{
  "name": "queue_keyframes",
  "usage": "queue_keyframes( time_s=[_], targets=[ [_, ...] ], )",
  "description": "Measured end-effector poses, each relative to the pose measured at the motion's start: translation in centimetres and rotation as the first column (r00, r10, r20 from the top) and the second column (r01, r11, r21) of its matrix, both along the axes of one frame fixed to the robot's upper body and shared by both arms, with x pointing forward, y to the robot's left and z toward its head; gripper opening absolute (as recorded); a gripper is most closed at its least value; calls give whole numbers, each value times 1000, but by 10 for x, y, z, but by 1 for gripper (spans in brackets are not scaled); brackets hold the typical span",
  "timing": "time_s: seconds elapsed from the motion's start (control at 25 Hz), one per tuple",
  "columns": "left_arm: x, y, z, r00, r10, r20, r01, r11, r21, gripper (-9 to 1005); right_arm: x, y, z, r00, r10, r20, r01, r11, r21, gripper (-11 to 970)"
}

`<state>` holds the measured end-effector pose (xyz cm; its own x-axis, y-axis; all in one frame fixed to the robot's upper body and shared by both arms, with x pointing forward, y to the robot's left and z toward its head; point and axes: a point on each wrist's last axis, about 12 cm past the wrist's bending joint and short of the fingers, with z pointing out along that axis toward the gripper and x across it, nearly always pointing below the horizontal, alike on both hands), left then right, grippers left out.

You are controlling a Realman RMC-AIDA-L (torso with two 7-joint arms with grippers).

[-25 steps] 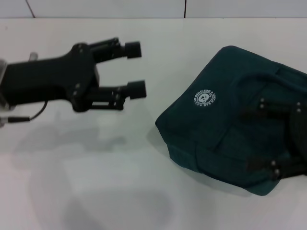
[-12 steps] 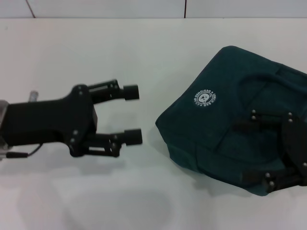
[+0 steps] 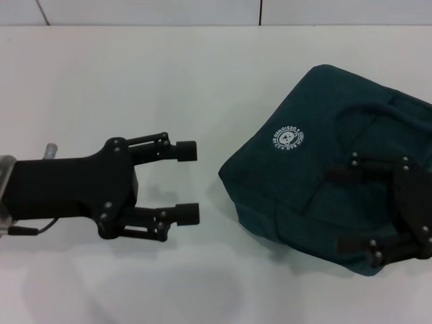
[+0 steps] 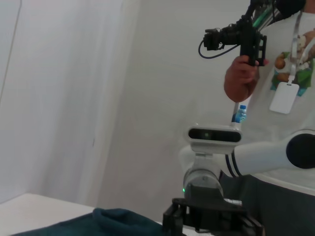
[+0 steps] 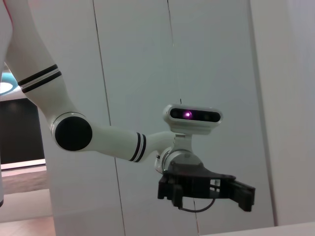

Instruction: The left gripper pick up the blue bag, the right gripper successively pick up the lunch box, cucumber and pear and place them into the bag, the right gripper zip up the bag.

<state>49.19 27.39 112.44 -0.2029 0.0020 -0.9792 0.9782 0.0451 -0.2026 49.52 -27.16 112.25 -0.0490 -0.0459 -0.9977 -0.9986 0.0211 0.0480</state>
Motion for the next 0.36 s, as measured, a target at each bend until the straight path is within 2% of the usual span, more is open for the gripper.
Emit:
queue_keyframes(
  time_s=[0.36],
  targets=[
    [-4, 3, -1, 1000, -18, -9, 18, 1000, 14, 880, 2, 0, -1, 1000, -22, -1, 22, 1000, 5, 872]
  ],
)
